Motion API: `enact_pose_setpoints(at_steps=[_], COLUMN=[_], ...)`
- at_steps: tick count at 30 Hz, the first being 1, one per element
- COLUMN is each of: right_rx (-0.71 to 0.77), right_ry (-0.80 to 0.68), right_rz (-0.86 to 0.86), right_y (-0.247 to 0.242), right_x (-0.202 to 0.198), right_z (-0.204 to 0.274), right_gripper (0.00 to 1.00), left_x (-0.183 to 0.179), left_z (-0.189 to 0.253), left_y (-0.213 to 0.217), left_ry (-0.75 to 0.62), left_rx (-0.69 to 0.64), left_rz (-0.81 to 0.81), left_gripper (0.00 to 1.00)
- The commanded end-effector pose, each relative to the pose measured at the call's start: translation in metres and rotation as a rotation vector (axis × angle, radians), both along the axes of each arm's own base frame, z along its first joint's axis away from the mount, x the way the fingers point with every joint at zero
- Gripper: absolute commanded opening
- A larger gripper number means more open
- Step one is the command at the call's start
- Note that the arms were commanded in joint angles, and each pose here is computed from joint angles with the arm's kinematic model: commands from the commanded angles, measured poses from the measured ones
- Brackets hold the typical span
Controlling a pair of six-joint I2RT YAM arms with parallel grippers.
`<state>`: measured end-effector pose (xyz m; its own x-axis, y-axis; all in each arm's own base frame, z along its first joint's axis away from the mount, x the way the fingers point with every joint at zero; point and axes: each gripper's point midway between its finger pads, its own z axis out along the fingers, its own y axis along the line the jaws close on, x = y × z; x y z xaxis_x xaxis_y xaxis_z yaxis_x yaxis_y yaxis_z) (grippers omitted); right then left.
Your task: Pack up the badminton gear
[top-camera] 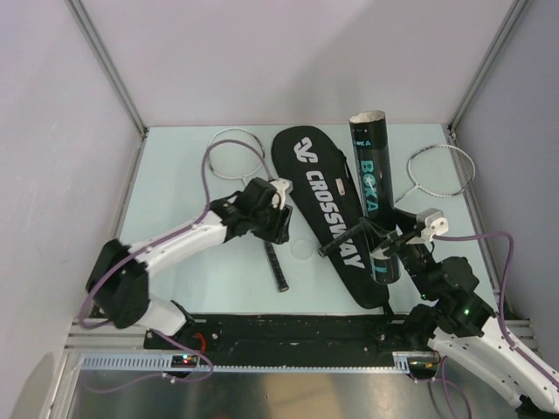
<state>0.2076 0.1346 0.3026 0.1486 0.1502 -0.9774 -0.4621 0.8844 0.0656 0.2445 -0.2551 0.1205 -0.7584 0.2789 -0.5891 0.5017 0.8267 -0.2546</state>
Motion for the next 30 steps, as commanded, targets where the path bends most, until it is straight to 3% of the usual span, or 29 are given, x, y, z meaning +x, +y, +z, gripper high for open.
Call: enact_pose_setpoints(at_steps=[1, 7, 25, 30], right_rx=[0.075, 0.068, 0.039, 0.030], right_ry=[-0.066, -0.068, -0.060, -0.057], right_rz=[-0.050, -0.066, -0.076, -0.079], right_y=[-0.020, -0.027, -0.030, -0.031], right_x=[-0.007, -0.010, -0.010, -0.011], right_z=[0.035, 0.033, 0.028, 0.026], right_gripper=[0.05, 0.05, 0.05, 0.05], left_x=[0.033, 0.047, 0.034, 0.032], left_z=[0.011, -0.021, -0.090, -0.098], left_y=[-0.036, -0.052, -0.063, -0.056], left_ry=[-0.036, 0.018, 0.122, 0.117], left_rx=[-0.055, -0.013, 0.081, 0.117], left_rz=[0.046, 0.063, 0.047, 0.053], left_gripper=[0.54, 0.46, 0.35, 0.24])
